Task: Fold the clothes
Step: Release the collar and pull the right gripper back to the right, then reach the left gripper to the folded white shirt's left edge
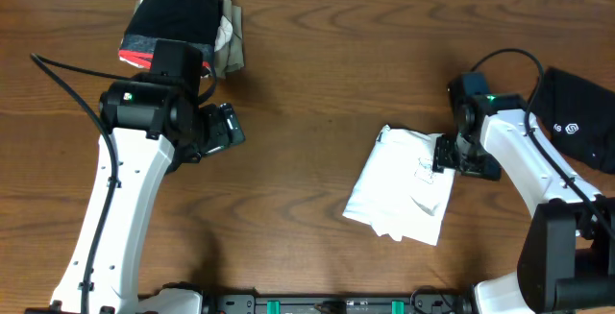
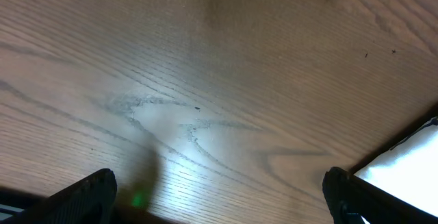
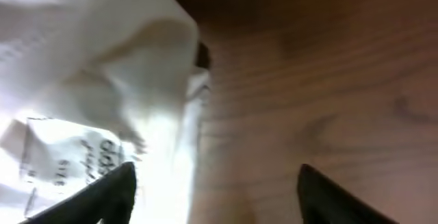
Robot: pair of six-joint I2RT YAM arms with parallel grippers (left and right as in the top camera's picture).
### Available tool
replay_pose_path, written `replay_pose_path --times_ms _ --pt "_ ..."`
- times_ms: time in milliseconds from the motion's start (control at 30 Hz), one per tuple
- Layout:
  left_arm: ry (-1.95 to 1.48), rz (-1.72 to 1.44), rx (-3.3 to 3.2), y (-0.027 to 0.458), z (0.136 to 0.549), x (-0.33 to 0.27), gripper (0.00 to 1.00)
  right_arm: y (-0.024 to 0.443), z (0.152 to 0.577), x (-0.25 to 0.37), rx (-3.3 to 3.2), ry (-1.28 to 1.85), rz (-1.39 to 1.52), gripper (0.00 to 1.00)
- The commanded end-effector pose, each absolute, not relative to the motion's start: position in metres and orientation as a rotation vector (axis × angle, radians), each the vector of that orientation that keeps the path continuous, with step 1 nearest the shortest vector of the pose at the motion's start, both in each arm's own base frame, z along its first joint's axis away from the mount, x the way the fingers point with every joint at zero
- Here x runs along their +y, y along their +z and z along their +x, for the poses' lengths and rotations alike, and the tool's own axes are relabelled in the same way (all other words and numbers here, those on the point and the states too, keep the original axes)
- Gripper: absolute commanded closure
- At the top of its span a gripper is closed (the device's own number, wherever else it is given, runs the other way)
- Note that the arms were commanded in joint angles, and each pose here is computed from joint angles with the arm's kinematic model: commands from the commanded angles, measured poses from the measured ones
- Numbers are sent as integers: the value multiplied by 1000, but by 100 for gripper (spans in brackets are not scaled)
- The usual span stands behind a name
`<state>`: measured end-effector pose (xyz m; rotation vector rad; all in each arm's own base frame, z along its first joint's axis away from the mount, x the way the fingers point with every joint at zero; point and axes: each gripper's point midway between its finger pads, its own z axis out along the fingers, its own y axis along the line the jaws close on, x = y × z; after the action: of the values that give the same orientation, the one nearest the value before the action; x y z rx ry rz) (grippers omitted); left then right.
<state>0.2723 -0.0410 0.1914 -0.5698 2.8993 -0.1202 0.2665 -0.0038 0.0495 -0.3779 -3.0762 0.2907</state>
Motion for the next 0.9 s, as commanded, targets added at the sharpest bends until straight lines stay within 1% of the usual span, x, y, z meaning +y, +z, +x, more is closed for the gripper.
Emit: replay_pose_path --times_ms 0,33,100,167,267,300,367,433,533,667,767,867 --pt "-97 -540 2910 189 272 -39 2 60 268 -12 -3062 352 -516 33" --pt "-97 -541 2910 189 272 -39 2 62 265 -12 -3048 355 -529 35" --pt "-113 -538 2910 189 272 -41 2 67 261 -13 -3026 362 -551 35" --pt "-176 -495 2914 190 274 -49 2 75 260 -15 -3019 363 -556 28" --pt "-336 -344 2903 195 282 -71 2 89 262 -14 -3033 340 -571 23" --pt "-375 -327 2896 195 284 -77 2 95 264 -13 -3044 320 -580 19" --pt "-437 -290 2880 195 289 -87 2 109 267 -11 -3071 274 -601 13" --pt "-504 -236 2874 190 293 -101 2 129 270 -8 -3112 213 -627 1" --pt "-592 -163 2903 173 293 -122 2 154 270 -4 -3191 118 -581 1" --pt "-747 -25 2952 143 288 -159 2 180 257 7 -3270 -32 -520 1" --pt "-894 112 2953 130 285 -191 2 194 241 8 -3290 -52 -522 1" --pt "-908 186 2960 116 287 -210 2 202 227 7 -3299 -54 -523 1"
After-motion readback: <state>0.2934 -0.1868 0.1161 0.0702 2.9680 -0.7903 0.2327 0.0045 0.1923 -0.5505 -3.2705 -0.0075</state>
